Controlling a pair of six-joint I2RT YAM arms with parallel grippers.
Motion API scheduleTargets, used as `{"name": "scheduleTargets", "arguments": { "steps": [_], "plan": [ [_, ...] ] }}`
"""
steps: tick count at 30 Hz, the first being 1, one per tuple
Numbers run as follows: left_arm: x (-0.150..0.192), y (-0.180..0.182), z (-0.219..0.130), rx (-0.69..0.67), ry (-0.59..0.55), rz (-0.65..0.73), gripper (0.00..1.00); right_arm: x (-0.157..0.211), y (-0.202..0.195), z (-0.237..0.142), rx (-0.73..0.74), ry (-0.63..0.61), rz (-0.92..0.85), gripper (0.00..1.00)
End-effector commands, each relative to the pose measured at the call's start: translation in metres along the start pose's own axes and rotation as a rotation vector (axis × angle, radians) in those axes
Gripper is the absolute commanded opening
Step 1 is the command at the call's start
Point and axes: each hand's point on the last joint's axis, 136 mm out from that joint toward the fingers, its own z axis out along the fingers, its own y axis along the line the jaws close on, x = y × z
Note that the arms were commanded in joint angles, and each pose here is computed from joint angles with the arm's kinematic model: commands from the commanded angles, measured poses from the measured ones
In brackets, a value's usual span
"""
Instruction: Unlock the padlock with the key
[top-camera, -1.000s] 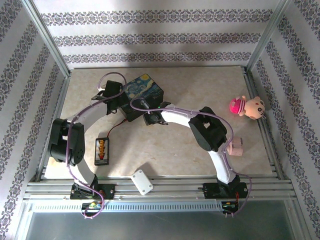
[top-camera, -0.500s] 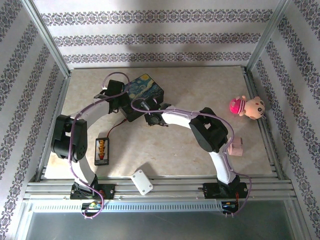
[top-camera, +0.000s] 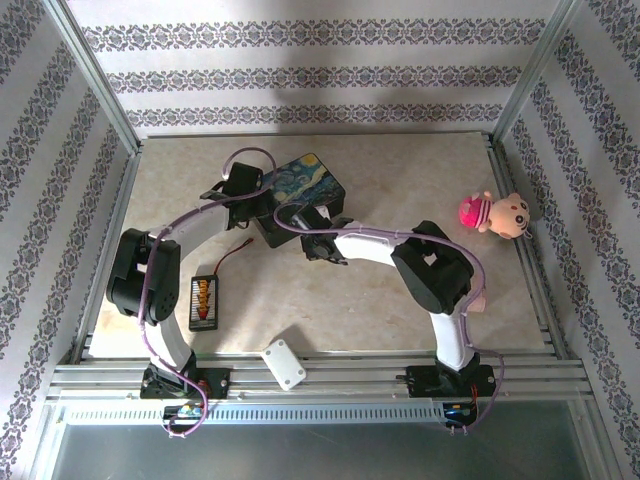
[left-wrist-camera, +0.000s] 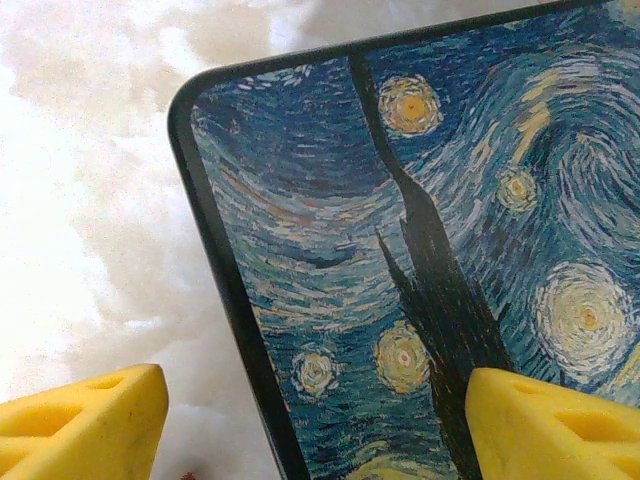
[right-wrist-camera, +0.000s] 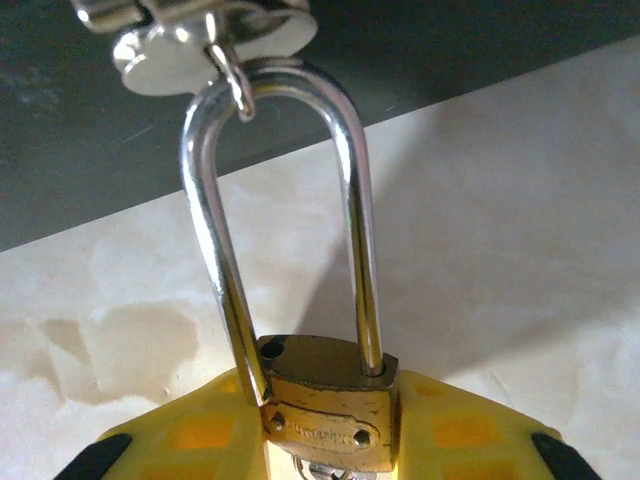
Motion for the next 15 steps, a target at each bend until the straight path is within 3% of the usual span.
{"name": "scheduleTargets", "arguments": {
  "steps": [1,8,15],
  "plan": [
    [0.018,-0.002,0.009,-0.005,0.042,0.016,0.77,0.012,-0.009,-0.007,0.041,0.007,0.049,0.11],
    [0.032,-0.003,0.014,0.018,0.084,-0.018,0.74,0.007,-0.008,-0.017,0.007,-0.026,0.068,0.09],
    [0.03,-0.002,0.015,0.003,0.088,-0.01,0.73,0.0,0.008,-0.029,-0.147,-0.044,0.052,0.06]
  ]
}}
